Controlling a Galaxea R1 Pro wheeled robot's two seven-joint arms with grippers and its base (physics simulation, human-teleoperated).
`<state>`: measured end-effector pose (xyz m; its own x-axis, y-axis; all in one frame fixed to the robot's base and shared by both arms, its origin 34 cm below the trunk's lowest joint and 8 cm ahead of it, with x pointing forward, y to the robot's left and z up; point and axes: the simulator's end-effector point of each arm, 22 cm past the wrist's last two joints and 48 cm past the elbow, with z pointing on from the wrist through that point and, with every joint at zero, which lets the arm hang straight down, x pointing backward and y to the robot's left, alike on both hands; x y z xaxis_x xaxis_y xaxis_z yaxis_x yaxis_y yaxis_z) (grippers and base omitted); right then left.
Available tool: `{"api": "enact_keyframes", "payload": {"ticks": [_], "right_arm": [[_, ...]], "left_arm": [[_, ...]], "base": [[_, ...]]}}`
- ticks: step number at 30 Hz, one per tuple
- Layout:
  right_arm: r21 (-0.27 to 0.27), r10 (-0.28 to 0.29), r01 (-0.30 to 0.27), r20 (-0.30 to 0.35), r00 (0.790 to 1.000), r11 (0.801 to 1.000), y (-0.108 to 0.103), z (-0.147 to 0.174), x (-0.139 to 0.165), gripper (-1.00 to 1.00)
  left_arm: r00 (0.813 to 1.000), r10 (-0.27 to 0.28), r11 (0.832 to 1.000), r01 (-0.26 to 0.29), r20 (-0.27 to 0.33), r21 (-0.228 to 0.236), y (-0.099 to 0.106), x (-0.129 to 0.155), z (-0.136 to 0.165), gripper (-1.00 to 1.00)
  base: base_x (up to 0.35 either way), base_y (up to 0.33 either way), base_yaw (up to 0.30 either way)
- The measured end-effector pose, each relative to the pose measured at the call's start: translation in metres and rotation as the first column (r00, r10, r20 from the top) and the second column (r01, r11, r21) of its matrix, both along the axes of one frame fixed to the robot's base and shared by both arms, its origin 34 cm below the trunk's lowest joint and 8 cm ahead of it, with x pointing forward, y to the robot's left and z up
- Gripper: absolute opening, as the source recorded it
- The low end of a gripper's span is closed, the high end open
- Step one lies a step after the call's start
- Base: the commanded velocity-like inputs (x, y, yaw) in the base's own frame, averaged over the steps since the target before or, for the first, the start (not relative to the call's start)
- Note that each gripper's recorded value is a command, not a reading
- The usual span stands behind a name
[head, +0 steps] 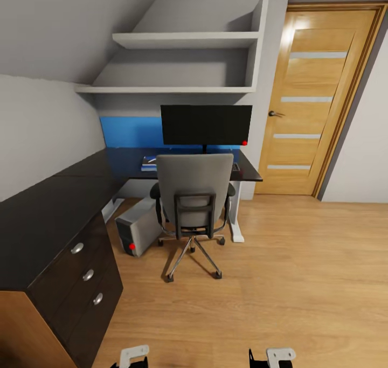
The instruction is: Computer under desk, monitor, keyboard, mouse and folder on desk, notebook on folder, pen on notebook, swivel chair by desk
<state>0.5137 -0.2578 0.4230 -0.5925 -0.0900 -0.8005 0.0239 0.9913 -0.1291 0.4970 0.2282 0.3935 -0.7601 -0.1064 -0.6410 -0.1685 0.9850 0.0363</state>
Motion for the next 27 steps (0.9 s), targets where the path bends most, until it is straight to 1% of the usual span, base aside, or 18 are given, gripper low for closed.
{"api": "enact_keyframes", "payload": {"ticks": [3,7,9,10,12,13,14,17,18,19,22,23,25,26,27], "right_arm": [[0.001,0.000,0.000,0.003,1.000,1.000,0.000,0.007,0.001,1.00],[0.000,0.003,-0.003,0.006,1.000,1.000,0.000,0.015,0.003,1.00],[-0.002,0.004,-0.004,0.007,1.000,1.000,-0.001,0.019,0.003,1.00],[-0.003,0.004,-0.004,0.009,1.000,1.000,-0.002,0.022,0.004,1.00],[-0.003,0.005,-0.005,0.014,1.000,1.000,-0.002,0.026,0.005,1.00],[-0.002,0.005,-0.005,0.026,1.000,1.000,-0.002,0.030,0.005,1.00],[0.004,0.007,-0.007,0.067,0.998,1.000,-0.001,0.038,0.005,1.00],[0.010,0.007,-0.008,0.106,0.994,1.000,0.000,0.049,0.004,1.00],[0.014,0.006,-0.007,0.133,0.991,1.000,-0.001,0.055,0.002,1.00],[0.021,0.000,-0.004,0.176,0.984,1.000,-0.002,0.061,-0.007,1.00],[0.017,-0.005,0.002,0.185,0.983,1.000,-0.008,0.066,-0.018,1.00],[0.010,-0.015,0.013,0.192,0.981,1.000,-0.018,0.067,-0.028,1.00],[0.004,-0.011,0.010,0.203,0.979,1.000,-0.022,0.071,-0.034,1.00],[0.003,-0.014,0.014,0.217,0.976,1.000,-0.026,0.075,-0.040,1.00],[-0.003,-0.021,0.022,0.230,0.973,1.000,-0.035,0.076,-0.057,1.00]], "left_arm": [[1.000,0.003,1.000,-0.003,0.008,0.005,0.005,-0.002,0.005,1.00],[0.999,0.012,1.000,-0.012,0.043,0.016,0.013,-0.001,0.016,1.00],[0.999,0.017,1.000,-0.018,0.041,0.026,0.021,-0.013,0.016,1.00],[0.999,0.021,0.999,-0.022,0.029,0.031,0.026,-0.027,0.012,1.00],[1.000,0.023,0.999,-0.024,0.014,0.037,0.030,-0.041,0.010,1.00],[1.000,0.029,0.999,-0.029,0.004,0.044,0.036,-0.054,0.008,1.00],[0.999,0.041,0.997,-0.040,-0.003,0.064,0.051,-0.077,0.004,1.00],[0.999,0.038,0.996,-0.038,-0.002,0.077,0.059,-0.088,0.008,1.00],[0.999,0.041,0.996,-0.041,0.000,0.083,0.063,-0.095,0.009,1.00],[0.999,0.050,0.994,-0.051,0.016,0.095,0.072,-0.112,0.010,1.00],[0.998,0.047,0.993,-0.052,0.050,0.104,0.075,-0.128,0.019,1.00],[0.996,0.051,0.992,-0.059,0.078,0.109,0.077,-0.139,0.024,1.00],[0.995,0.048,0.992,-0.058,0.092,0.112,0.078,-0.147,0.029,1.00],[0.993,0.050,0.991,-0.062,0.105,0.115,0.079,-0.156,0.033,1.00],[0.989,0.051,0.990,-0.068,0.138,0.120,0.081,-0.170,0.040,1.00]], "base": [[0.000,0.000,0.000],[0.000,0.000,0.000],[0.000,0.000,0.000],[0.000,0.000,0.000],[0.000,0.000,0.000],[0.000,0.000,0.000],[0.000,0.000,0.000],[0.000,0.000,0.000],[0.000,0.000,0.000],[0.000,0.000,0.000],[0.000,0.000,0.000],[0.000,0.000,0.000],[0.000,0.000,0.000],[0.000,0.000,0.000],[0.000,0.000,0.000]]}}
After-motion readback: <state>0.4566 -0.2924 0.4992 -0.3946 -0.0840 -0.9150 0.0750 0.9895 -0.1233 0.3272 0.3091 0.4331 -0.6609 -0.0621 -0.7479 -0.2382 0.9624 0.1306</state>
